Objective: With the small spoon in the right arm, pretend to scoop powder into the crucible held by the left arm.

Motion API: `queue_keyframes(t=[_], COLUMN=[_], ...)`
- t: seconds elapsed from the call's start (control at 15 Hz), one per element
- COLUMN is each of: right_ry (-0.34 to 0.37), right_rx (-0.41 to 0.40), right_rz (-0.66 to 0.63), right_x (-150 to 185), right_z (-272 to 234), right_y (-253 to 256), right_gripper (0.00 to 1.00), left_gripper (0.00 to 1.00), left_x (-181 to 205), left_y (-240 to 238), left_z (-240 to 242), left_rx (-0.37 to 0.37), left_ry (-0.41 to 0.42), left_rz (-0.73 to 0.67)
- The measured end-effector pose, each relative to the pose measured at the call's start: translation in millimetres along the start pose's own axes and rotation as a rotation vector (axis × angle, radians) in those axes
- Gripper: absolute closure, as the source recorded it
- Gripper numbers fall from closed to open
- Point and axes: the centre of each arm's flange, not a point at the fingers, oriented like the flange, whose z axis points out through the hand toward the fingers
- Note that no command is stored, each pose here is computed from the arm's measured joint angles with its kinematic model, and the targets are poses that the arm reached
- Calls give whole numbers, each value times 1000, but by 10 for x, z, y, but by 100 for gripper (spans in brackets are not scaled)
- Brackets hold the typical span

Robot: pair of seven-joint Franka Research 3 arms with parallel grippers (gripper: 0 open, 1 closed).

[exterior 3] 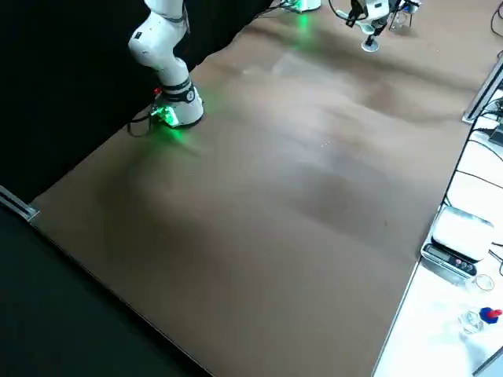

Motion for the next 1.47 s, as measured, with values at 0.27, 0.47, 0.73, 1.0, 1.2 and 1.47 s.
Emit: queue_keyframes(t=[0.27,0.47,0.73,1.0,1.2,1.47], right_ry=[-59,-129,-180,-189,-186,-180], right_rx=[77,163,233,234,236,239], right_rz=[137,225,298,340,345,353], right_x=[62,154,232,243,257,285], right_z=[162,361,496,510,497,462], right_y=[36,100,156,169,190,231], right_gripper=[81,81,81,81,81,81], left_gripper=[93,93,93,93,93,93], left_x=[3,9,9,13,20,59], left_y=[5,3,4,7,12,12], left_z=[-6,-8,-10,-16,-27,-66], left_rx=[3,3,2,1,0,-6], left_ry=[7,8,8,9,11,17], left_rz=[6,6,6,6,6,2])
